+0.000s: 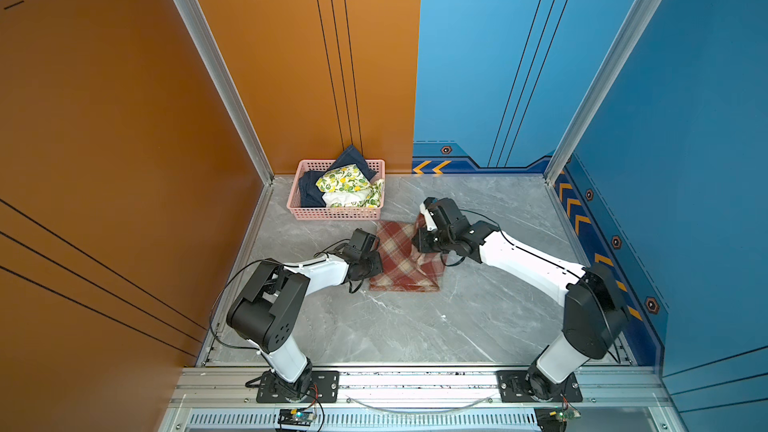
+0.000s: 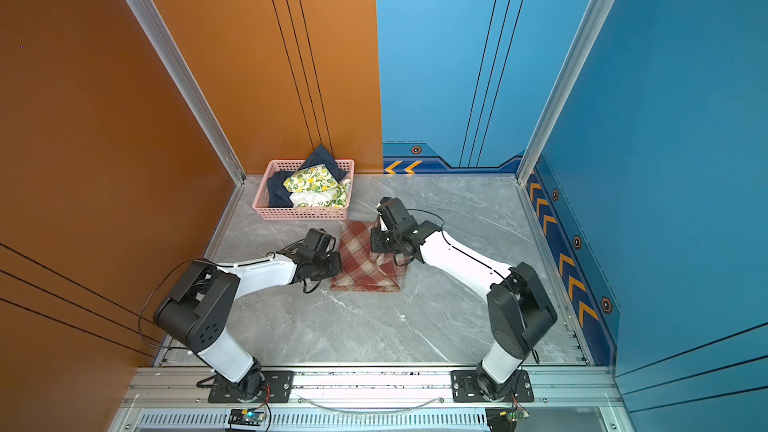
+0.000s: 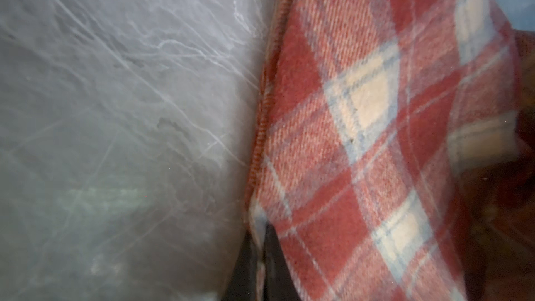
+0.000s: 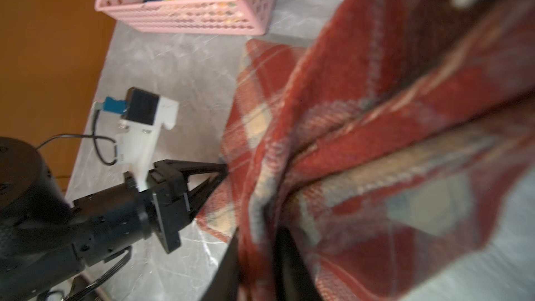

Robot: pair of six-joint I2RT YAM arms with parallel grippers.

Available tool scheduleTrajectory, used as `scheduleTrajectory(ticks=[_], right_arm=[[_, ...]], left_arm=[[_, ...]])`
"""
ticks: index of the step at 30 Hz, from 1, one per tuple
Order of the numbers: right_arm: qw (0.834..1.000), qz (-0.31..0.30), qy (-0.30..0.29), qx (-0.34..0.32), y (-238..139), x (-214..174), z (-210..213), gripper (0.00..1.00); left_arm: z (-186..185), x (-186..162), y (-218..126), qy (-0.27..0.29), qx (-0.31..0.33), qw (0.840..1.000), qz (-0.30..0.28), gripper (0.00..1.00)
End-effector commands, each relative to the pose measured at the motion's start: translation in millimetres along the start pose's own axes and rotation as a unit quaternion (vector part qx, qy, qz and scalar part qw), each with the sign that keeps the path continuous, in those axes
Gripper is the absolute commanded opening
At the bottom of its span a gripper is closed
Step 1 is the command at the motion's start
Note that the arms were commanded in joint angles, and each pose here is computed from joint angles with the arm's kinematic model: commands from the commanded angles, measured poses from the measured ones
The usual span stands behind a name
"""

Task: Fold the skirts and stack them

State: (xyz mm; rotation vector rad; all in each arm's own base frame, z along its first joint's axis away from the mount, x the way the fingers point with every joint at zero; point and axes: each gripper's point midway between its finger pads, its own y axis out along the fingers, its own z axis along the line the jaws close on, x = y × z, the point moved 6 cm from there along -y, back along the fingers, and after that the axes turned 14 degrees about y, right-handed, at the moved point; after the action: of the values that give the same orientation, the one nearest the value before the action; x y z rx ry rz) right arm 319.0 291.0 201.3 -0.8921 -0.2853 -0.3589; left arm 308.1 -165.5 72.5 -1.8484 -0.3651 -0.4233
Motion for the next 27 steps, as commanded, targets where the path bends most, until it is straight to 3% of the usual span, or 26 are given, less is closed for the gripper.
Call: scheduleTrajectory(ticks=[1, 3, 5, 14, 19, 27], right_arm=[[0.994, -0.016, 0.012, 0.11, -15.0, 19.1, 44.3, 0.65], [0.995, -0.042, 0.018, 0.083, -26.7, 25.8, 31.9, 0.8], [0.996, -0.063, 0.032, 0.053, -37.9, 31.5, 13.2, 0.82], [0.986, -0.106, 0.042, -0.124, -63.5, 20.8, -63.3, 0.83], [0.979, -0.098, 0.016, -0.18, -57.4, 12.5, -75.9, 0.83], [0.974, -0.06, -0.043, -0.216, -20.0, 1.3, -65.6, 0.78]], left_arm=[[20.9, -67.6, 11.6, -0.01, 0.035, 0.99, 0.138, 0.04], [20.2, -69.0, 11.7, -0.011, 0.033, 0.99, 0.139, 0.04], [17.4, -70.3, 11.9, -0.01, 0.028, 0.989, 0.142, 0.04], [-26.5, -72.9, 23.4, 0.03, -0.03, 0.989, 0.145, 0.04], [-55.8, -76.4, 22.1, 0.059, -0.07, 0.983, 0.157, 0.16], [-15.2, -58.6, -6.5, 0.006, -0.039, 0.993, 0.114, 0.27]])
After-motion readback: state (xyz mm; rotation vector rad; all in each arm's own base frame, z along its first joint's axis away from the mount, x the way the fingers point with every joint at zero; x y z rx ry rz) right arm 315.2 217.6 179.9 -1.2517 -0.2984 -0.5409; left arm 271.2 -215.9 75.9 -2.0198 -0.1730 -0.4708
